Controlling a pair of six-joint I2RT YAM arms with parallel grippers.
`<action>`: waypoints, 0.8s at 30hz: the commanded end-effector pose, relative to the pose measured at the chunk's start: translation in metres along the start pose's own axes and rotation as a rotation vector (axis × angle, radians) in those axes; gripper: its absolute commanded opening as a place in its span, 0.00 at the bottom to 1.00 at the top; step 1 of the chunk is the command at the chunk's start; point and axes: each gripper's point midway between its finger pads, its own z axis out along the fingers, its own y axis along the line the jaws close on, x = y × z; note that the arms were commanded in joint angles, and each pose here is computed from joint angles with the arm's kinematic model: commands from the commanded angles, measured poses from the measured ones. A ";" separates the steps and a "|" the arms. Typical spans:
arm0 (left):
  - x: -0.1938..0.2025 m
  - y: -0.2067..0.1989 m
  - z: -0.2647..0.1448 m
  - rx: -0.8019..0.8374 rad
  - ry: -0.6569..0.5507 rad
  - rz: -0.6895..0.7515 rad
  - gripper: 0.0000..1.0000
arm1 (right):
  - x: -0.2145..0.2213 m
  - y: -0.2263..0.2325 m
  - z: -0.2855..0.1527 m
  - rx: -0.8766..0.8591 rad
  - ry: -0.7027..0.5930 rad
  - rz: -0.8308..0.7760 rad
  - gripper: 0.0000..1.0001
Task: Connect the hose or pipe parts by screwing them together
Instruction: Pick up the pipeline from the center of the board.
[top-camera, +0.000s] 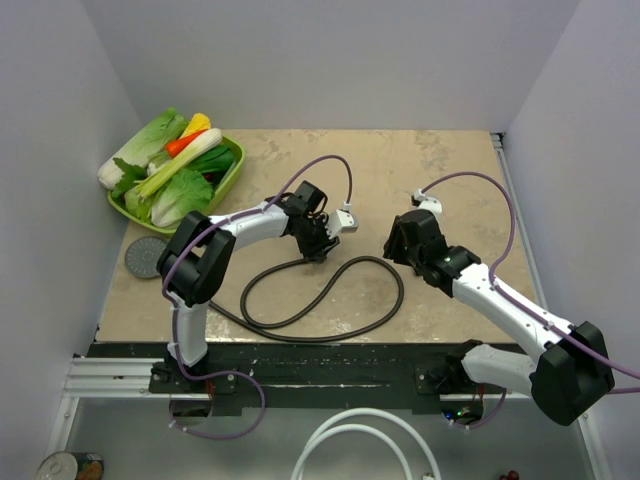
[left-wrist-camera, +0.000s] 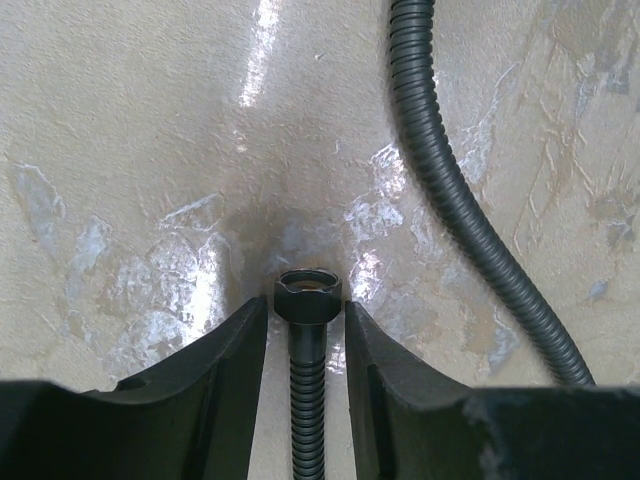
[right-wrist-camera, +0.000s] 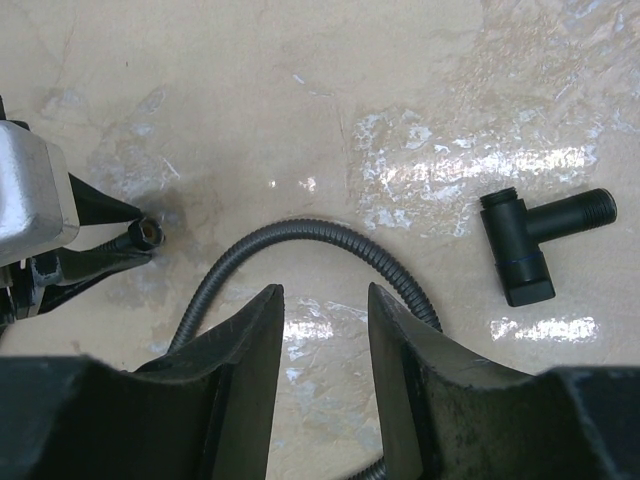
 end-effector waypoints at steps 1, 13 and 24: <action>-0.005 -0.005 0.001 0.016 -0.025 -0.026 0.42 | -0.001 -0.008 0.003 0.039 -0.016 0.017 0.43; -0.007 -0.006 0.003 0.028 -0.028 -0.030 0.47 | 0.001 -0.011 0.005 0.054 -0.001 0.018 0.44; -0.005 -0.014 0.013 0.041 -0.013 -0.022 0.06 | 0.004 -0.064 0.007 0.328 -0.020 0.113 0.76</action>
